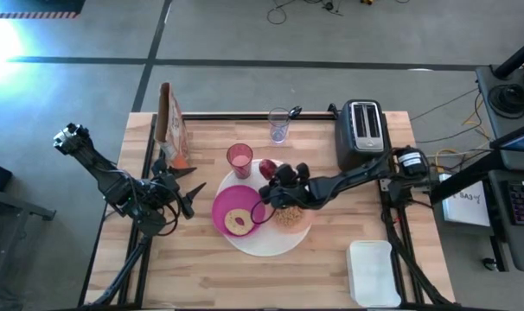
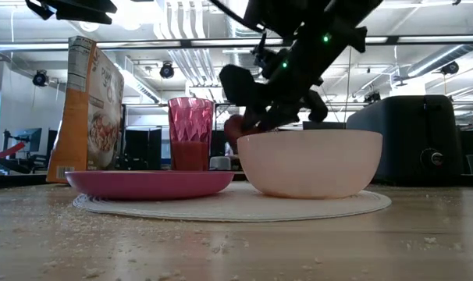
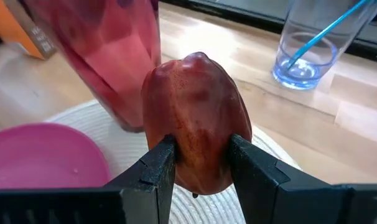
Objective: Arrange a breakfast setting
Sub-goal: Put the apple on the top side of the white mat
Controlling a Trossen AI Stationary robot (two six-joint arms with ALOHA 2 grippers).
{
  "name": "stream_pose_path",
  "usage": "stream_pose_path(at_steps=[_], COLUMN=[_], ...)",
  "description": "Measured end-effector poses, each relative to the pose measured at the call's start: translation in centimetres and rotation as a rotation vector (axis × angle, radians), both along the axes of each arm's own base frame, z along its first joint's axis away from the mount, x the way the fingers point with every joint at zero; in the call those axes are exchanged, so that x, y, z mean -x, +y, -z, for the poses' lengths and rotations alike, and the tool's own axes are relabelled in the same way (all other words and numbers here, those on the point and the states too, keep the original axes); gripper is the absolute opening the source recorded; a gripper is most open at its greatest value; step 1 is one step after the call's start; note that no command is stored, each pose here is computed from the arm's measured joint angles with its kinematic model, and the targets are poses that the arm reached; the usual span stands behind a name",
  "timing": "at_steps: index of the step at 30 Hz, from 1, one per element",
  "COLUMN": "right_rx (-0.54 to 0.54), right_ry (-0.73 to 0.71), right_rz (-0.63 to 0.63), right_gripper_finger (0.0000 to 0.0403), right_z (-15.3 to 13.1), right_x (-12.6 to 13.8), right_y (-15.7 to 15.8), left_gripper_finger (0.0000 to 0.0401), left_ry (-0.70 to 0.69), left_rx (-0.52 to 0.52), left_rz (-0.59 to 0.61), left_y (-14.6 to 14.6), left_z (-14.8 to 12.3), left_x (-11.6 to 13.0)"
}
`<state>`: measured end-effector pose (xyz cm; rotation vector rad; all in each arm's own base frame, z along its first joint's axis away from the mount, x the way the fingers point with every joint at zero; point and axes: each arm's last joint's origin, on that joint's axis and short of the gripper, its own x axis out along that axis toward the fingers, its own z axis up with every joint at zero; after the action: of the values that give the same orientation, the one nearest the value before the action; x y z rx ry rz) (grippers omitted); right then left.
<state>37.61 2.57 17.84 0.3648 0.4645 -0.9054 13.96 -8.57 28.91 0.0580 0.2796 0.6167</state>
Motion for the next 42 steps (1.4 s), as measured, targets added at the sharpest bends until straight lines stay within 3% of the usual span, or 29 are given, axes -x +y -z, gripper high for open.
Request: stream_pose_path(at_steps=[30, 42], right_rx=[-0.107, -0.145], right_ry=[-0.017, -0.012], right_rz=[-0.089, -0.118], right_gripper_finger=[0.0126, 0.0150], right_z=[0.74, 0.80], right_x=[-0.65, -0.71], right_y=[0.38, 0.32], left_gripper_finger=[0.0237, 0.0237], left_ry=[-0.003, -0.003], left_rx=[0.003, 0.003], left_rz=[0.000, 0.000], left_y=[-0.02, -0.02], left_z=[-0.03, -0.03], left_x=[-0.02, -0.02])
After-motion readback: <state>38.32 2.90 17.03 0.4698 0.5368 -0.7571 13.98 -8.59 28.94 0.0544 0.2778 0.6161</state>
